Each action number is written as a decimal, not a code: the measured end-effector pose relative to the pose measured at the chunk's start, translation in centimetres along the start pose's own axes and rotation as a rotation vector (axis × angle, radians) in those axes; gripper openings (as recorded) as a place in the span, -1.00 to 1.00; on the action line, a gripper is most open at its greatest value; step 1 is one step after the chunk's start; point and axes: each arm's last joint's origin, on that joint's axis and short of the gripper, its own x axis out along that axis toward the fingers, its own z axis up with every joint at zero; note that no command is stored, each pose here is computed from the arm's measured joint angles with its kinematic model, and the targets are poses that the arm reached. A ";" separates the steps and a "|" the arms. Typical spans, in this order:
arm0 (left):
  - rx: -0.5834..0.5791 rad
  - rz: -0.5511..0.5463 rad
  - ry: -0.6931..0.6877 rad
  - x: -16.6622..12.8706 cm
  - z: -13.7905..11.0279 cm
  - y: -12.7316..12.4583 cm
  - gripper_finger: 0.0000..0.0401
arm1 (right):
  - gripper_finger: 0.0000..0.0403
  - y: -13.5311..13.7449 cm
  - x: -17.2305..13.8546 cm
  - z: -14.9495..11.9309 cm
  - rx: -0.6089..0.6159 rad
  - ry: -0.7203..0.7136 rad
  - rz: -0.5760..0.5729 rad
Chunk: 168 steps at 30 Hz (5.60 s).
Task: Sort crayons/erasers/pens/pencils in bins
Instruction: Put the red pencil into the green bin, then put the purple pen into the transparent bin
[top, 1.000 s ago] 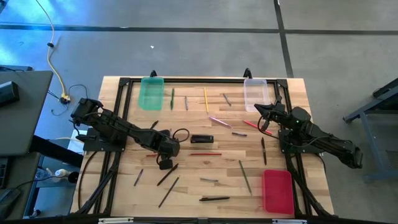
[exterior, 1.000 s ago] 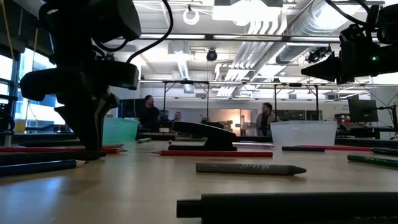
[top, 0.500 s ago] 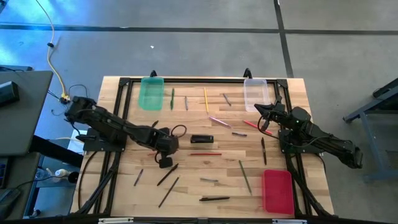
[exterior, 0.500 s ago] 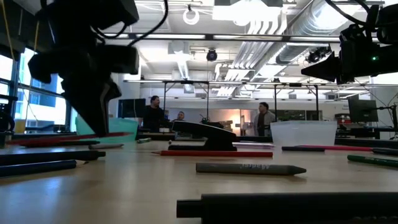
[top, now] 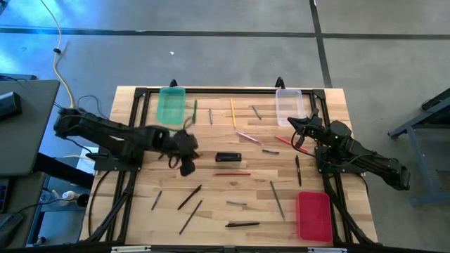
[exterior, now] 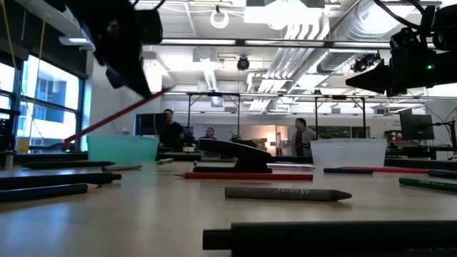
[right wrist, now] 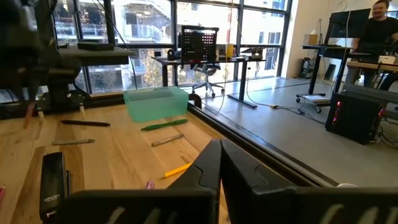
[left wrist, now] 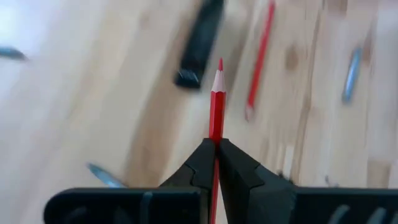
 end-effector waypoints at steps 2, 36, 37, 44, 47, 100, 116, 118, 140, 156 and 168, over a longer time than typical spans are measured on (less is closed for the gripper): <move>-0.033 0.022 -0.059 -1.1 0.6 1.0 -0.97 | -1.00 0.0 0.0 0.0 0.000 0.000 -0.001; -0.507 0.715 -0.156 -5.9 6.2 22.4 -0.97 | -1.00 0.0 0.0 0.0 0.000 0.000 0.000; -0.517 0.722 -0.139 -5.6 6.1 22.9 -0.97 | -1.00 0.0 0.0 0.0 0.000 0.000 0.000; -0.571 0.737 -0.064 -3.1 4.9 24.8 -0.97 | -1.00 0.0 0.0 0.0 0.000 0.000 0.000; -0.579 0.744 -0.060 -1.8 3.9 25.0 -0.97 | -1.00 0.0 0.0 0.0 0.000 0.000 0.000; -0.479 0.685 -0.063 -0.4 0.6 23.0 -0.84 | -1.00 0.0 0.0 0.0 0.000 0.000 0.000; -0.029 0.302 -0.588 -2.3 -1.1 11.3 -1.00 | -1.00 0.0 0.0 0.0 0.000 0.000 0.000; 0.009 0.241 -0.663 -2.2 -1.7 10.2 -1.00 | -1.00 0.0 0.0 0.0 0.000 0.000 0.000; 0.138 -0.134 -0.886 -0.6 -7.5 5.8 -1.00 | -1.00 0.0 0.0 0.1 0.050 -0.007 0.001; 0.183 -0.174 -0.895 -0.1 -8.9 6.0 -1.00 | -1.00 0.3 -0.3 3.0 0.108 -0.154 0.136; 0.175 -0.179 -0.910 -0.3 -8.8 6.0 -1.00 | -1.00 1.7 2.4 3.3 0.116 0.124 0.146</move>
